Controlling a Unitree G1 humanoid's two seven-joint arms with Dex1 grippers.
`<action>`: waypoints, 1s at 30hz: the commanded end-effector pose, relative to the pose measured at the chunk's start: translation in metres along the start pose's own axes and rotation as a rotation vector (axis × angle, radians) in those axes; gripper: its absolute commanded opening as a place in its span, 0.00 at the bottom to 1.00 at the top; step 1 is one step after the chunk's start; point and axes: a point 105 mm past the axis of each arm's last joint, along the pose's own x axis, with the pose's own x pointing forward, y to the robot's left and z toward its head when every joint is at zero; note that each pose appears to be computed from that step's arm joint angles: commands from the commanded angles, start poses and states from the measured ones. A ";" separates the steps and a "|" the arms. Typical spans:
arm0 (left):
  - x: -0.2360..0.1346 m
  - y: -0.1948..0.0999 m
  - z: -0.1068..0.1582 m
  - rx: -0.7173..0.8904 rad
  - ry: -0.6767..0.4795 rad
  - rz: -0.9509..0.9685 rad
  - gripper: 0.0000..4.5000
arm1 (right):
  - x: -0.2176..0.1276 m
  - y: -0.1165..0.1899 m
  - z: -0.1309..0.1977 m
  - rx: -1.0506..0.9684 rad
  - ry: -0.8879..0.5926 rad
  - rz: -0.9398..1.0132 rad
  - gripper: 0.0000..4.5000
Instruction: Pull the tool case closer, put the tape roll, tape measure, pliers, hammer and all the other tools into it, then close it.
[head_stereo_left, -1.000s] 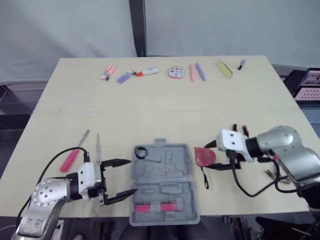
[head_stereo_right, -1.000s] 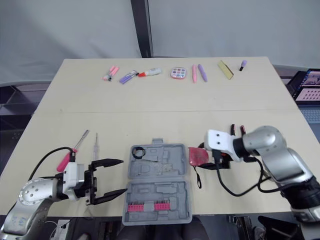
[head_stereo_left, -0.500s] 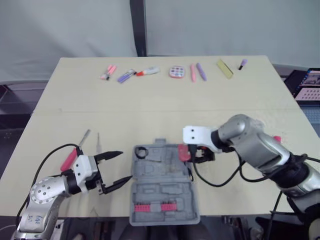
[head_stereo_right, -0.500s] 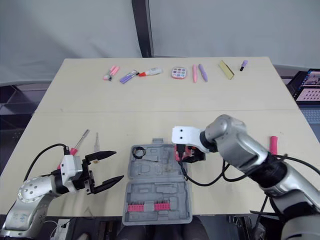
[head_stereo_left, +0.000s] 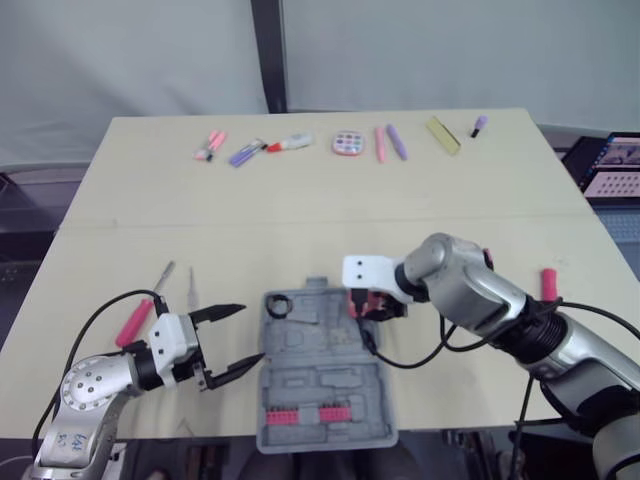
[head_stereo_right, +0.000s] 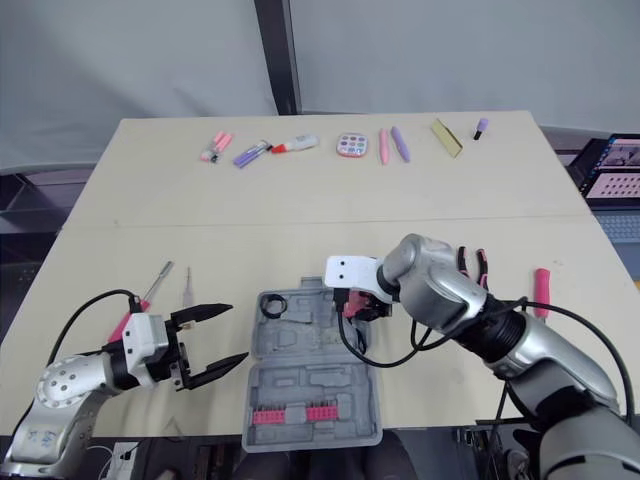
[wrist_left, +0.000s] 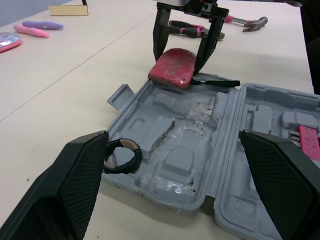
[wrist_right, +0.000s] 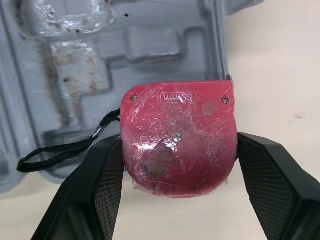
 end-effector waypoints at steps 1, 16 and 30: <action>0.002 -0.002 0.008 0.030 -0.022 -0.001 1.00 | -0.006 -0.007 0.009 -0.057 -0.009 -0.040 0.66; 0.007 -0.006 0.013 0.023 -0.032 -0.001 1.00 | -0.008 -0.001 0.026 -0.188 -0.033 0.024 0.66; 0.006 -0.011 0.010 0.012 -0.030 0.014 1.00 | 0.000 -0.004 0.025 -0.225 -0.016 0.033 0.66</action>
